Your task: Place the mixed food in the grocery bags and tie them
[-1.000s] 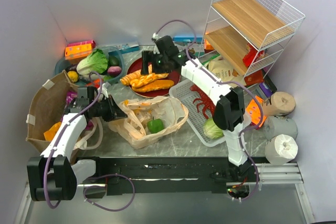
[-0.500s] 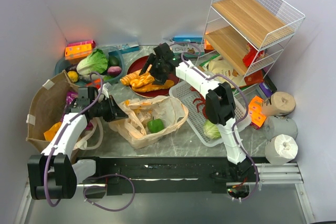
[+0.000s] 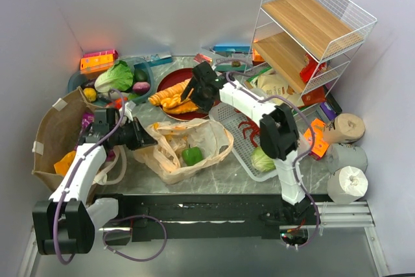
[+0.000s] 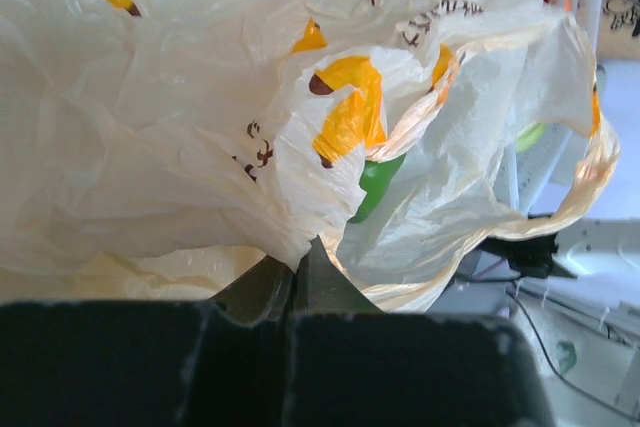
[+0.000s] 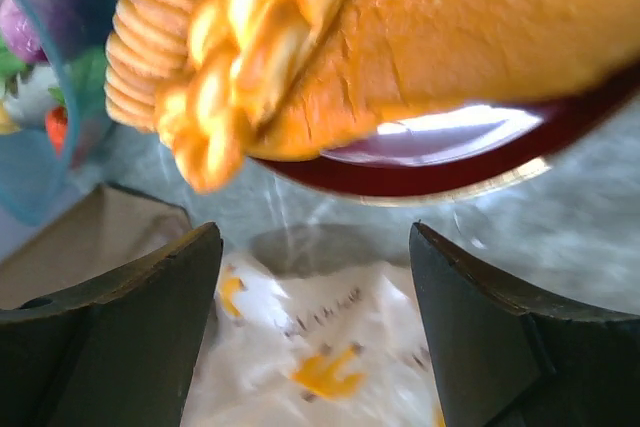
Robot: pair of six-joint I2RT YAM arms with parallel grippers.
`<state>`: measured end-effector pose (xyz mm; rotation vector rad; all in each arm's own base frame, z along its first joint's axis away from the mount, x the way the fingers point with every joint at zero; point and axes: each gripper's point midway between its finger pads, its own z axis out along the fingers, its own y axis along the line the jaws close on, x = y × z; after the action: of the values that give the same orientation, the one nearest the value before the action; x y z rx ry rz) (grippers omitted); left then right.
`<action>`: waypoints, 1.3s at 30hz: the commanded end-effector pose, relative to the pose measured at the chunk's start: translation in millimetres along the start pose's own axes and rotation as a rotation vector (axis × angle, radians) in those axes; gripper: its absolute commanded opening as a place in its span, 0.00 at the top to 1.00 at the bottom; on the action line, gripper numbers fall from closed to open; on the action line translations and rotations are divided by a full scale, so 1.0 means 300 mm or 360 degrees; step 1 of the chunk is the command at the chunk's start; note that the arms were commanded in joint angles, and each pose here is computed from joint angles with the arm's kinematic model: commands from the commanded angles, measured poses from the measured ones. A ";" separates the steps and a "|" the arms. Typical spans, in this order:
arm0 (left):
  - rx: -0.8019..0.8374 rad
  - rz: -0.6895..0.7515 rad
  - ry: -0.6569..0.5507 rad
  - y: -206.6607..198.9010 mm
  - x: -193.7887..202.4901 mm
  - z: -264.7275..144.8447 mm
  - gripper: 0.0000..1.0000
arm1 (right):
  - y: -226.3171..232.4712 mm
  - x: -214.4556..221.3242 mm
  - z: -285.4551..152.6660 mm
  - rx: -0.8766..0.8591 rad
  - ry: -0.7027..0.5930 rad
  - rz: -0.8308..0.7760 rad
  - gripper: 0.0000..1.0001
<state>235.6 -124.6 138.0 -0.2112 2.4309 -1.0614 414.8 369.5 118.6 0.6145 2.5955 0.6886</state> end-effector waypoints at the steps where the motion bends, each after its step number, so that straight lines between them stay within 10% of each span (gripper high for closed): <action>1: -0.0085 -0.0006 -0.0257 -0.009 -0.093 -0.035 0.99 | 0.112 -0.134 -0.347 -0.0226 -0.0434 -0.0275 0.17; 9: -0.0425 0.0053 -0.0656 0.041 -0.302 -0.150 0.99 | -0.019 -0.162 -0.666 -0.0487 -0.0667 -0.0664 0.15; 22: -0.0206 0.0095 -0.0101 0.031 -0.103 0.060 0.99 | -0.837 0.058 -0.739 0.0520 -0.0281 -0.0598 0.09; 35: -0.0060 0.0188 0.0135 -0.095 0.059 0.192 0.99 | -1.018 0.130 -0.529 0.0646 -0.0001 -0.0446 0.06; 39: -0.0005 0.0178 0.0200 -0.099 0.114 0.222 0.99 | -1.026 0.146 -0.494 0.0636 0.0048 -0.0445 0.19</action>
<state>242.3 -181.6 104.5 -0.0483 2.5611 -0.9454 206.3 82.8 73.4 0.3347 2.7960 0.0093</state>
